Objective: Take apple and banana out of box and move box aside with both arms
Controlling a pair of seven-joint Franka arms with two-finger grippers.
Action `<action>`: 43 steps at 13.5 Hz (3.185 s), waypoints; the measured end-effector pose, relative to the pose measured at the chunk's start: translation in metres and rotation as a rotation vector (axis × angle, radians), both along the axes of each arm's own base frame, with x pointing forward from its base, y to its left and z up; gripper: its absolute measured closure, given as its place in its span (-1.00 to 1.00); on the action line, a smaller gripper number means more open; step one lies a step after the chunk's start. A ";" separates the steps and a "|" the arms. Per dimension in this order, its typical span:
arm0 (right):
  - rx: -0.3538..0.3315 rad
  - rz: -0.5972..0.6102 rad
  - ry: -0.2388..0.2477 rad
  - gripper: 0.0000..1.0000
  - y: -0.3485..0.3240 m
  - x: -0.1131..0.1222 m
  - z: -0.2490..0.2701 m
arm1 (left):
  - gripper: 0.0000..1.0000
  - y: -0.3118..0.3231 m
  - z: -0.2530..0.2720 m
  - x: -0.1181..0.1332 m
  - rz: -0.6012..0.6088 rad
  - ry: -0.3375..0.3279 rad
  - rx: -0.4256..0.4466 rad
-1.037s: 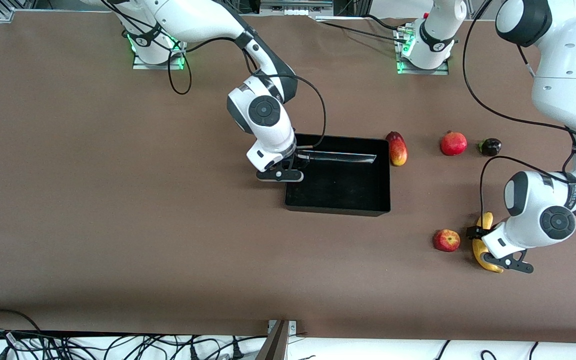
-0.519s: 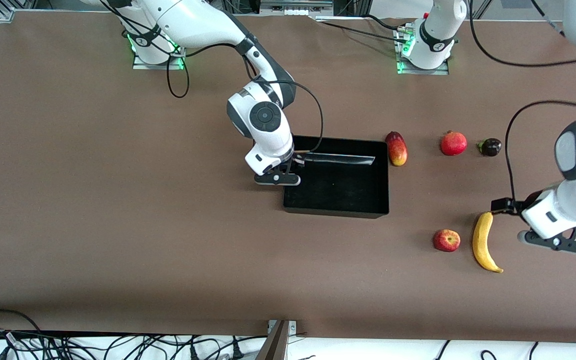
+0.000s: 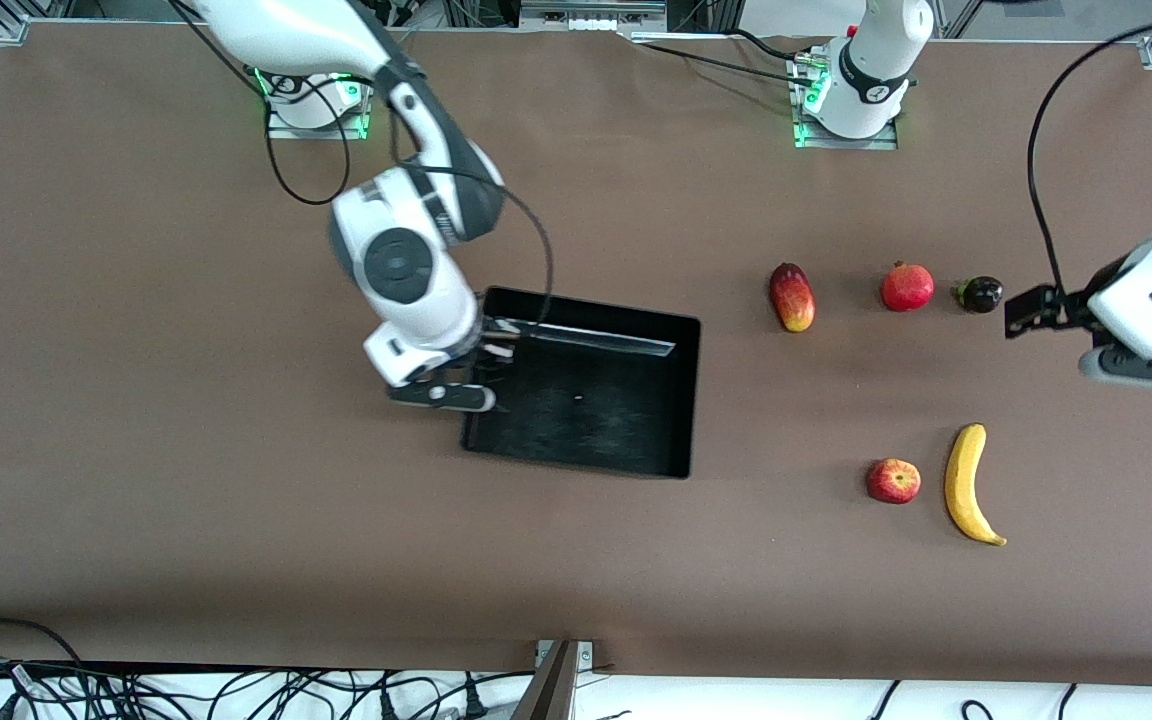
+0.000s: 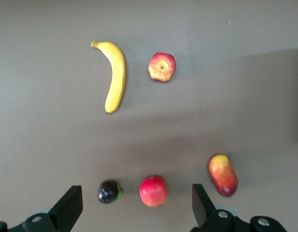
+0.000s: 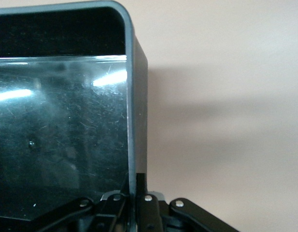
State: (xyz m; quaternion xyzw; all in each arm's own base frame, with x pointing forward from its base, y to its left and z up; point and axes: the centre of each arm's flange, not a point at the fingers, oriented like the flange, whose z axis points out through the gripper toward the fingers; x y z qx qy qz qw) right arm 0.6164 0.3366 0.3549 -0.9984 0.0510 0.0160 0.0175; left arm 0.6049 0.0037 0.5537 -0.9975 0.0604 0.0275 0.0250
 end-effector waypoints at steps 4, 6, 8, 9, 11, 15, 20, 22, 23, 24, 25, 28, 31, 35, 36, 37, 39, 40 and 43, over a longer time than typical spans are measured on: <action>-0.004 0.027 0.034 0.90 -0.138 0.018 0.007 | -1.00 -0.009 0.035 -0.037 -0.001 -0.040 -0.017; 0.013 0.064 0.046 0.90 -0.233 0.013 -0.015 | -1.00 -0.009 0.048 -0.048 0.002 -0.062 -0.024; 0.049 0.105 0.034 0.90 -0.333 -0.006 -0.042 | -1.00 -0.010 0.054 -0.051 0.001 -0.072 -0.025; 0.052 0.122 0.032 0.90 -0.374 -0.020 -0.056 | -1.00 -0.011 0.054 -0.051 0.000 -0.073 -0.028; 0.067 0.113 0.047 0.90 -0.416 -0.043 -0.076 | -1.00 -0.011 0.054 -0.051 0.004 -0.076 -0.047; 0.062 0.082 0.007 0.90 -0.417 -0.069 -0.099 | -1.00 -0.005 0.056 -0.053 0.009 -0.075 -0.053; 0.074 0.069 0.018 0.34 -0.417 -0.088 -0.100 | -1.00 -0.019 0.066 -0.064 -0.013 -0.059 -0.055; 0.074 0.084 0.015 -0.07 -0.415 -0.085 -0.089 | -1.00 -0.021 0.073 -0.068 0.005 -0.069 -0.055; 0.072 0.102 0.024 -0.30 -0.414 -0.080 -0.078 | -1.00 -0.022 0.075 -0.069 0.022 -0.074 -0.055; 0.074 0.126 0.051 -0.53 -0.413 -0.072 -0.061 | -1.00 -0.025 0.077 -0.070 0.036 -0.078 -0.056; 0.070 0.153 0.077 -0.71 -0.413 -0.059 -0.033 | -1.00 -0.028 0.079 -0.072 0.039 -0.081 -0.057; -0.008 0.236 0.105 -1.00 -0.413 -0.026 0.074 | -1.00 -0.028 0.083 -0.074 0.047 -0.088 -0.059; -0.051 0.283 0.101 -1.00 -0.395 -0.015 0.141 | -1.00 -0.026 0.083 -0.074 0.050 -0.089 -0.059; -0.023 0.254 0.022 -1.00 -0.399 -0.008 0.206 | -1.00 -0.022 0.083 -0.074 0.058 -0.085 -0.059; -0.021 0.249 0.018 -1.00 -0.401 -0.007 0.211 | -1.00 -0.021 0.082 -0.074 0.059 -0.083 -0.059; -0.019 0.248 0.024 -1.00 -0.402 -0.009 0.214 | -1.00 -0.020 0.082 -0.074 0.060 -0.082 -0.059; -0.020 0.241 0.032 -1.00 -0.401 -0.011 0.219 | -1.00 -0.019 0.082 -0.074 0.063 -0.081 -0.059; -0.030 0.213 0.032 -1.00 -0.403 -0.015 0.223 | -1.00 -0.019 0.082 -0.074 0.063 -0.081 -0.059; -0.065 0.136 0.021 -1.00 -0.397 -0.043 0.230 | -1.00 -0.019 0.081 -0.074 0.064 -0.080 -0.059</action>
